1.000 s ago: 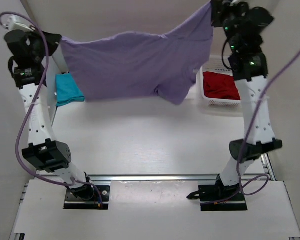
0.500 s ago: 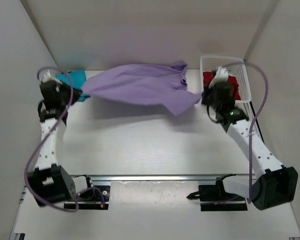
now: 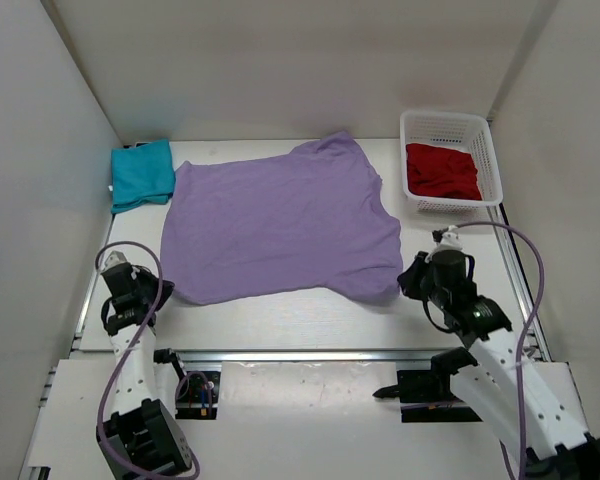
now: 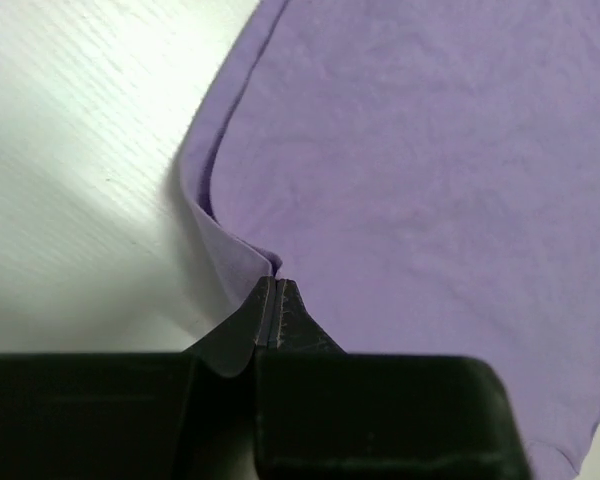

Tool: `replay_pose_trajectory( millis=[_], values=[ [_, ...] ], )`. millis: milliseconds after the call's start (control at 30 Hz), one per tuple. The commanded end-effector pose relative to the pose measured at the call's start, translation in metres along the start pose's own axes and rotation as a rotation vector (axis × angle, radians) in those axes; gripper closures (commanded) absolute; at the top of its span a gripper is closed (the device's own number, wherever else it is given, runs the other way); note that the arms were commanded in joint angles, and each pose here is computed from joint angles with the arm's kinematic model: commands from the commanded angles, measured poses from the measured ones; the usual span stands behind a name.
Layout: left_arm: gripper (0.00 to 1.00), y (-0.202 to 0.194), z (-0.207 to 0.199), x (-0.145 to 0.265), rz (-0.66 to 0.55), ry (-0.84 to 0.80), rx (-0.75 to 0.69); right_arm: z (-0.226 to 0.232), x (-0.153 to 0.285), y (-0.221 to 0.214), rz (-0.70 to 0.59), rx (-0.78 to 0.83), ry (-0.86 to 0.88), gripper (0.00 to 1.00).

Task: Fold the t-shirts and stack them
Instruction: Flatten out the tshirt, then grap the side of the flattened tshirt closest away from the robot with both arms

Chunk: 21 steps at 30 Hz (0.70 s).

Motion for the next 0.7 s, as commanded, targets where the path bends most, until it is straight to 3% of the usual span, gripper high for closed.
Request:
replay_pose_trajectory(
  millis=[0, 100, 200, 267, 300, 367, 667],
  values=[
    [1.00, 0.005, -0.007, 0.007, -0.008, -0.054, -0.045, 0.004, 0.026, -0.012, 0.002, -0.078, 0.051, 1.00],
    [1.00, 0.005, -0.020, 0.005, -0.005, -0.104, -0.043, 0.020, 0.035, -0.004, -0.025, -0.065, 0.079, 1.00],
    [1.00, 0.008, -0.026, -0.003, 0.011, -0.122, -0.015, 0.026, 0.017, 0.015, -0.045, -0.021, 0.059, 1.00],
    [1.00, 0.012, -0.029, -0.008, 0.026, -0.118, -0.001, 0.026, -0.006, 0.026, -0.022, -0.013, 0.054, 1.00],
    [1.00, 0.019, -0.032, -0.012, 0.017, -0.116, 0.006, 0.026, -0.013, 0.045, -0.072, -0.027, 0.057, 1.00],
    [1.00, 0.029, -0.037, -0.017, 0.010, -0.111, 0.021, 0.025, -0.037, 0.054, -0.023, -0.033, 0.055, 1.00],
    [1.00, 0.069, -0.041, -0.053, -0.014, -0.046, 0.100, 0.064, -0.121, 0.149, -0.087, 0.055, 0.020, 1.00]
  ],
)
Point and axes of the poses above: each gripper's point midway between its finger pads, its own x axis back along the fingers, its own z axis along the line the jaws close on, y = z × x, the point moved 4 cm from there along x, back along the fingers, and after that the axes turned 7 degrees about -x, right-handed, at the moved point
